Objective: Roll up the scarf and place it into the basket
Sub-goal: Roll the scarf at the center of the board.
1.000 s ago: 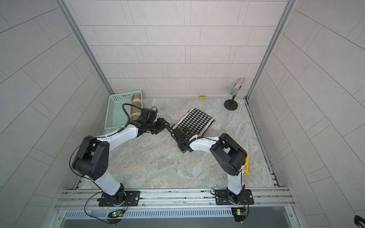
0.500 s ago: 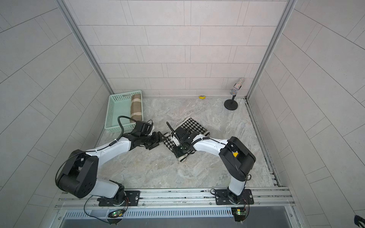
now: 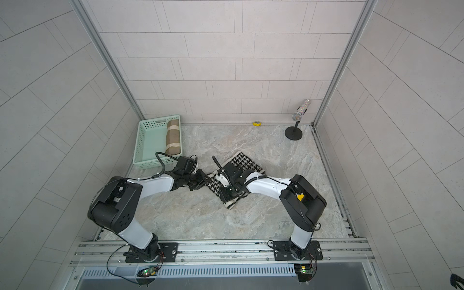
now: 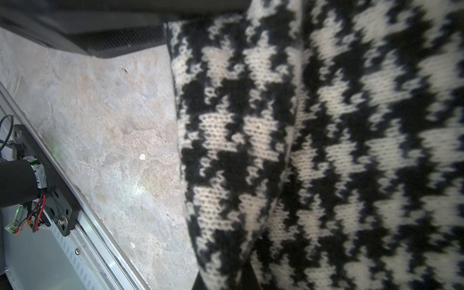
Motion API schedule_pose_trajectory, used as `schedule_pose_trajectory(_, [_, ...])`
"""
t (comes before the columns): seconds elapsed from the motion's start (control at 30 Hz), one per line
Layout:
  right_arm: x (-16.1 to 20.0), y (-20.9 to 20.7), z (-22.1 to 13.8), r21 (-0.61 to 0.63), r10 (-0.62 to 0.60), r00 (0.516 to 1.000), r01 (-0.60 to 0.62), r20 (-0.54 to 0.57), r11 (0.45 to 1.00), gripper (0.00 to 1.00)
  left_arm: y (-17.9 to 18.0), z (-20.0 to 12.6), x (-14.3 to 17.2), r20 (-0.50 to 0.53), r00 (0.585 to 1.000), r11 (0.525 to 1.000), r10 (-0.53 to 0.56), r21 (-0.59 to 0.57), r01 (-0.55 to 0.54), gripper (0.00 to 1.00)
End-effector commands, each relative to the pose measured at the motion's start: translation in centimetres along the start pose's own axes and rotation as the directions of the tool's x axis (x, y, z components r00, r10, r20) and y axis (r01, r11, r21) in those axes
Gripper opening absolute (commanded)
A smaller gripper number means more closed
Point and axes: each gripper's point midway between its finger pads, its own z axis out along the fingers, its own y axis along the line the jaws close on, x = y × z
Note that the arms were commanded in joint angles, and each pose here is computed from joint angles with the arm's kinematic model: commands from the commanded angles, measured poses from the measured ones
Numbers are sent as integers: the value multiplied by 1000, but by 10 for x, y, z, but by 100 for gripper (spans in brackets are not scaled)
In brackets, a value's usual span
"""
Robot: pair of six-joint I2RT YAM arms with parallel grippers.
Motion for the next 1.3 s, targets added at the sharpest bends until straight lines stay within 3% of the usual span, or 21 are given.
schedule_pose_trajectory(0.0, [-3, -3, -20, 137, -65, 996, 56, 62, 989, 29, 5, 0, -6, 21, 1000, 999, 1, -48, 0, 7])
schedule_pose_trajectory(0.07, [-2, -11, -31, 293, -135, 988, 108, 74, 950, 43, 8, -1, -3, 5, 1000, 997, 3, -76, -2, 4])
schedule_pose_trajectory(0.13, [0, -15, -45, 459, -227, 971, 170, 74, 872, 56, 8, -5, -2, -7, 1000, 995, 11, -94, -12, 3])
schedule_pose_trajectory(0.3, [3, -3, -56, 715, -454, 891, 323, -9, 619, 69, 7, -18, -2, 1, 999, 991, 33, -127, -33, 3])
schedule_pose_trajectory(0.43, [3, 24, -48, 832, -606, 787, 410, -115, 375, 78, 5, -21, -2, 5, 999, 991, 35, -131, -34, 3])
schedule_pose_trajectory(0.5, [3, 32, -38, 851, -642, 749, 438, -167, 290, 80, 6, -21, -1, -2, 999, 990, 32, -138, -32, 3])
schedule_pose_trajectory(0.57, [4, 34, -25, 857, -652, 732, 453, -201, 245, 80, 6, -21, 1, -15, 1000, 990, 27, -138, -29, 3])
schedule_pose_trajectory(0.73, [8, 22, 3, 861, -652, 717, 471, -247, 191, 77, 3, -23, 5, -41, 999, 990, 30, -133, -36, 3])
schedule_pose_trajectory(0.8, [9, 14, 9, 869, -647, 713, 470, -270, 156, 71, 2, -25, 7, -53, 998, 991, 37, -130, -43, 3])
schedule_pose_trajectory(0.87, [7, 6, 12, 876, -639, 712, 466, -290, 122, 57, 0, -26, 8, -60, 997, 991, 40, -127, -48, 3])
schedule_pose_trajectory(0.97, [6, 2, 14, 872, -627, 722, 471, -293, 135, 15, -2, -29, 9, -63, 997, 992, 44, -117, -51, 5])
schedule_pose_trajectory(1.0, [7, 4, 13, 864, -625, 728, 475, -282, 164, 7, -5, -30, 9, -63, 997, 993, 44, -107, -51, 10])
schedule_pose_trajectory(1.03, [8, 6, 13, 855, -621, 736, 480, -268, 199, 5, -8, -32, 8, -59, 997, 994, 48, -97, -53, 24])
schedule_pose_trajectory(1.1, [12, 8, 12, 805, -595, 772, 490, -224, 334, 0, -15, -42, 2, -37, 998, 994, 60, -88, -63, 59])
schedule_pose_trajectory(1.2, [16, 10, 6, 696, -519, 842, 460, -145, 551, 0, -23, -64, -10, 21, 994, 989, 108, -106, -105, 75])
schedule_pose_trajectory(1.27, [17, 12, 2, 581, -444, 891, 410, -90, 703, 0, -25, -78, -17, 61, 988, 982, 143, -131, -134, 78])
